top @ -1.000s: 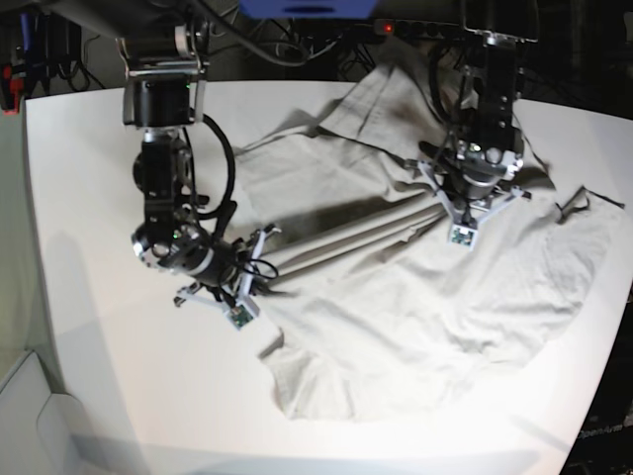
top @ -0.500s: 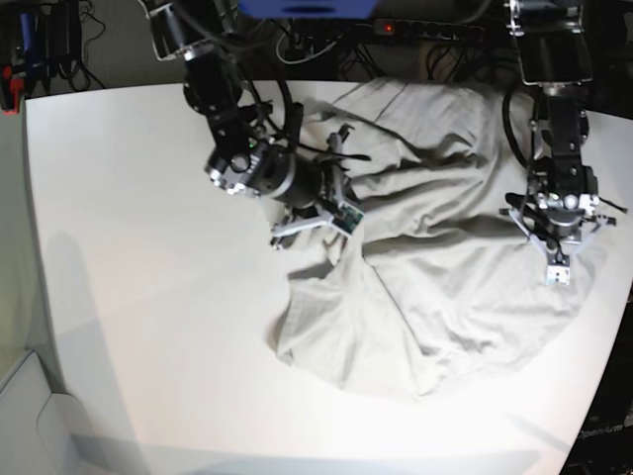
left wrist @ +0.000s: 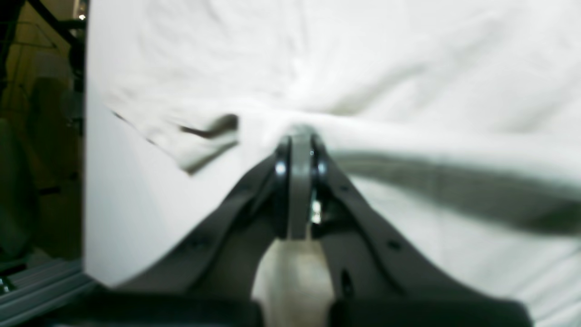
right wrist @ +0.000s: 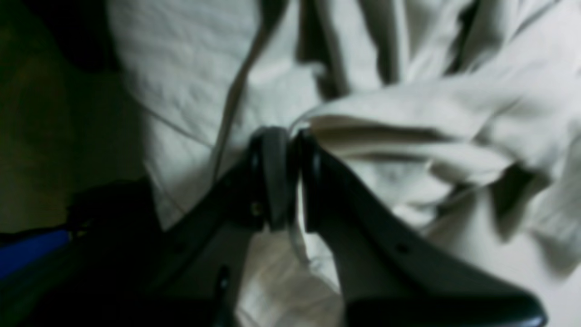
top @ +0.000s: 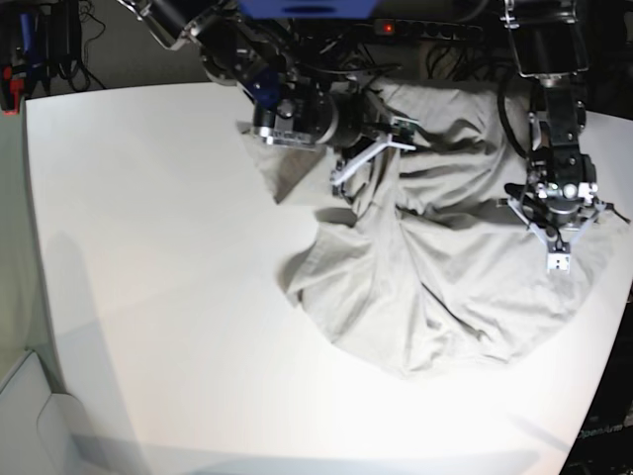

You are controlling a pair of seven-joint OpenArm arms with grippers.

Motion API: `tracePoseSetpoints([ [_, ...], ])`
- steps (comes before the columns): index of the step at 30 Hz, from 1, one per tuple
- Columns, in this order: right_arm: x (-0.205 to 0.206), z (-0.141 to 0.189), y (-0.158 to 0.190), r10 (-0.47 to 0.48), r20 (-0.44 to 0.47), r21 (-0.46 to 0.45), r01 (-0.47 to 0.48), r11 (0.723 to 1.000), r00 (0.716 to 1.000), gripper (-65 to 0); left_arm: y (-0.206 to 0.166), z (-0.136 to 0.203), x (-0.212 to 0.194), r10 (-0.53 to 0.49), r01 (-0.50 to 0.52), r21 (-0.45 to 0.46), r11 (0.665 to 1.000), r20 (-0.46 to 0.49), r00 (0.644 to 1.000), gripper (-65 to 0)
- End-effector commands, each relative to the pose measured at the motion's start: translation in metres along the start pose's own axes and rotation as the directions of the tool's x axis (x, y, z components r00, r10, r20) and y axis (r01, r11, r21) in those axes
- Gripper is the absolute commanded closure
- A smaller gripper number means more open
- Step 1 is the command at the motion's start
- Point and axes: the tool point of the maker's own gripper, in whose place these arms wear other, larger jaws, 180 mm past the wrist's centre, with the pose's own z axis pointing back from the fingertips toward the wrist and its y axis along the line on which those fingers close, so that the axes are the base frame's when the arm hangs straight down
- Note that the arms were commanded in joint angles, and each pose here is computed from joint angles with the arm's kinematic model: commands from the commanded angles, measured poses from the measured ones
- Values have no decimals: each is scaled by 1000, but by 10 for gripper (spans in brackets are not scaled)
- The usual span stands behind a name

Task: Layout the t-shirt on the table in an organized manner, then fold the t-shirt properly
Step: 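Regrasp the shirt fabric with the right gripper near the collar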

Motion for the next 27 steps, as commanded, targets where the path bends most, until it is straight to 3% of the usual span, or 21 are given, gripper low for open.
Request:
tracePoseSetpoints([
  [1,22,9,-16,22,68,-43,-19,999,997,-144,11,4,18,4,-5,27,1000,53,999,-1],
  [7,22,32,-31,86,77,-105,-78,991,993,-298,9,4,11,0,-1,23,1000,40,999,-1],
  [11,9,46,-75,55,52,-204,-44,978,997,-363,9,4,12,0,-1,24,1000,42,999,-1],
  [19,-9,73,-182,-56,39,-399,67,915,998,-397,-1,10,6,4,-4,6,1000,45,999,-1],
  [27,-36,42,-249,-203,-40,-371,174,912,978,-397,-21,22,2,23,-21,-29,999,62,998,-1],
])
